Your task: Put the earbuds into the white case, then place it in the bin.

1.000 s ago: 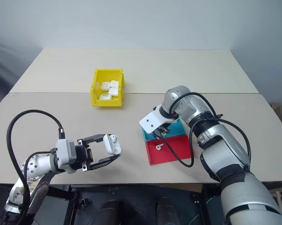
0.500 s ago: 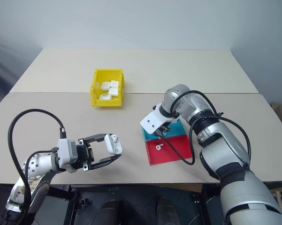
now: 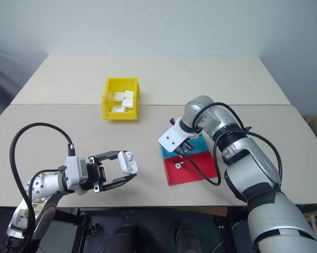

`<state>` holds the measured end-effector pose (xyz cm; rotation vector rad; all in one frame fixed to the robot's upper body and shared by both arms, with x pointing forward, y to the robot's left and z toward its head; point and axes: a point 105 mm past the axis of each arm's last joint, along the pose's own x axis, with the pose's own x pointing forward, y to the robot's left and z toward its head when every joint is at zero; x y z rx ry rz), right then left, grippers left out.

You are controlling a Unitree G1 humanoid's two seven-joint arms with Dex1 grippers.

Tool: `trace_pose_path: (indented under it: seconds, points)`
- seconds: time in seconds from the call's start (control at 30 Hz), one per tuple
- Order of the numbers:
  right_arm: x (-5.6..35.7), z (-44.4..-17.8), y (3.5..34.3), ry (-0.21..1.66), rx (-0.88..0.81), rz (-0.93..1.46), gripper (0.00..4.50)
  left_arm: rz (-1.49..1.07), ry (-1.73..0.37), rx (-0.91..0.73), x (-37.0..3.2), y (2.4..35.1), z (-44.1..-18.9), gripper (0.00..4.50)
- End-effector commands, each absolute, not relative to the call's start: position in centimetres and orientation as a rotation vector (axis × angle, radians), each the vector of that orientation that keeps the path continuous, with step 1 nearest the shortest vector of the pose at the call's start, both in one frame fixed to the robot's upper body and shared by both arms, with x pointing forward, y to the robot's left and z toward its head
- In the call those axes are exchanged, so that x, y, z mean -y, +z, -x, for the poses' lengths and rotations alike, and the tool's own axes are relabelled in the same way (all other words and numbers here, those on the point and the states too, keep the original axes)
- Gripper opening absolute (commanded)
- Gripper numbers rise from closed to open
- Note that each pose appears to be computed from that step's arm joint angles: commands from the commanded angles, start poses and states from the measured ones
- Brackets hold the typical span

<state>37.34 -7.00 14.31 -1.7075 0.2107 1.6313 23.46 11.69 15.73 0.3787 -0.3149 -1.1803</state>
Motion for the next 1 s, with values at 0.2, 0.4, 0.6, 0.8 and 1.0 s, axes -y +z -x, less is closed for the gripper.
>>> trace_pose_path:
  seconds: [0.2, 0.4, 0.6, 0.8, 1.0]
  points:
    - [6.9, -37.4, 15.0, 1.623, -0.183, 1.738, 1.25, -0.404, -1.193, 0.378, -11.2, 16.7, -23.2, 2.78]
    - [6.7, -37.2, 14.8, 1.636, -0.183, 1.726, 1.25, -0.403, -1.194, 0.378, -11.2, 16.7, -23.2, 2.78]
    - [6.7, -37.3, 14.9, 1.627, -0.183, 1.724, 1.25, -0.41, -1.191, 0.376, -11.3, 16.7, -23.2, 2.78]
    - [6.4, -36.9, 17.1, 1.592, -0.135, 1.587, 1.25, -0.39, -1.195, 0.395, -11.2, 17.1, -23.4, 2.78]
    - [8.3, -36.6, 20.4, 1.463, -0.079, 1.486, 1.25, -0.373, -1.218, 0.413, -10.9, 17.4, -23.8, 2.78]
